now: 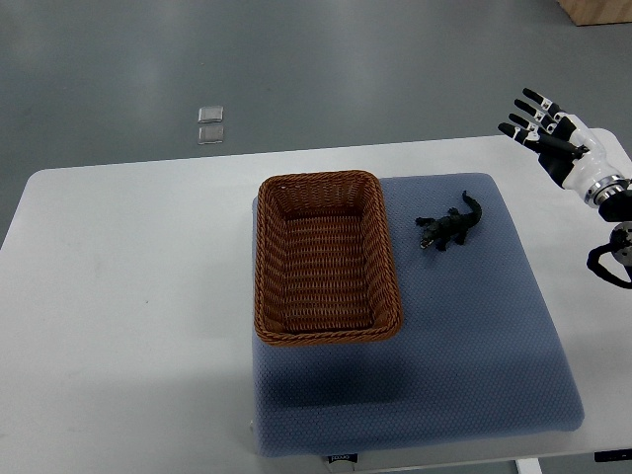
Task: Place crocodile in brown basket with right hand
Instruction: 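Move the right hand down over the dark green toy crocodile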
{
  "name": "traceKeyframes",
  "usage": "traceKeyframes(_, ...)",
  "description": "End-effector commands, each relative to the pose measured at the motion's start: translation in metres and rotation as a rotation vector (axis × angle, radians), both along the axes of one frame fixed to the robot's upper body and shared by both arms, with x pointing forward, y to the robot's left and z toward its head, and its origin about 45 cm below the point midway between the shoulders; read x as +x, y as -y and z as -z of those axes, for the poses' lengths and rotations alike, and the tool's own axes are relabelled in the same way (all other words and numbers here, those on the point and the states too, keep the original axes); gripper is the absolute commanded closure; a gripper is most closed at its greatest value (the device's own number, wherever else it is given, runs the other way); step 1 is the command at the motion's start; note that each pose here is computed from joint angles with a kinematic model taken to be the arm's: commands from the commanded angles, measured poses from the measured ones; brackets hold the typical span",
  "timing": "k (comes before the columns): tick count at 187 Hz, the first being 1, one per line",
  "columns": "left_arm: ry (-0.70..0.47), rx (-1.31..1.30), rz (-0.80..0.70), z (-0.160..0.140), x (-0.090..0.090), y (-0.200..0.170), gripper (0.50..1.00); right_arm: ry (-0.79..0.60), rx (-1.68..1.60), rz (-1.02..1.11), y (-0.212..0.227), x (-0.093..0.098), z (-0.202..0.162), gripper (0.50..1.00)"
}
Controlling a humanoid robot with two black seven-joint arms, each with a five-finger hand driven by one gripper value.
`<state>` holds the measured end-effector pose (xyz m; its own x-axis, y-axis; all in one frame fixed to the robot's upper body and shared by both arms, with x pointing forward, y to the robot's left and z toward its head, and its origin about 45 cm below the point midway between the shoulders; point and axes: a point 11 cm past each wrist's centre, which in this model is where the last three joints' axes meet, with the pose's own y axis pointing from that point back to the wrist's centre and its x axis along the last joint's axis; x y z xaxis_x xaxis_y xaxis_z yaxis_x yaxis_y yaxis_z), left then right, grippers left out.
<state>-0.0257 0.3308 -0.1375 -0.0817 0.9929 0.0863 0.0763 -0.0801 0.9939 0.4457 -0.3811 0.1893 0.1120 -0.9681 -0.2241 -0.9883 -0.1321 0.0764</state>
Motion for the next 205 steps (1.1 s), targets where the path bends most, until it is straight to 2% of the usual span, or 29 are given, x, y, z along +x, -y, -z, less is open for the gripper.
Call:
traceKeyframes(1, 0.000, 0.000, 0.000, 0.000, 0.000, 0.000, 0.500, -0.001, 0.003, -0.006, -0.003, -0.001, 0.002, 0.568)
traceKeyframes(63, 0.000, 0.000, 0.000, 0.000, 0.000, 0.000, 0.500, -0.014, -0.017, -0.030, -0.007, -0.002, 0.006, 0.568)
traceKeyframes(100, 0.000, 0.000, 0.000, 0.000, 0.000, 0.000, 0.500, -0.029, -0.087, -0.113, -0.016, -0.004, 0.008, 0.568)
traceKeyframes(168, 0.000, 0.000, 0.000, 0.000, 0.000, 0.000, 0.500, 0.034, -0.604, -0.391, -0.041, -0.003, -0.015, 0.570)
traceKeyframes(205, 0.000, 0.000, 0.000, 0.000, 0.000, 0.000, 0.500, 0.038, -0.763, -0.467, -0.047, -0.002, -0.017, 0.570)
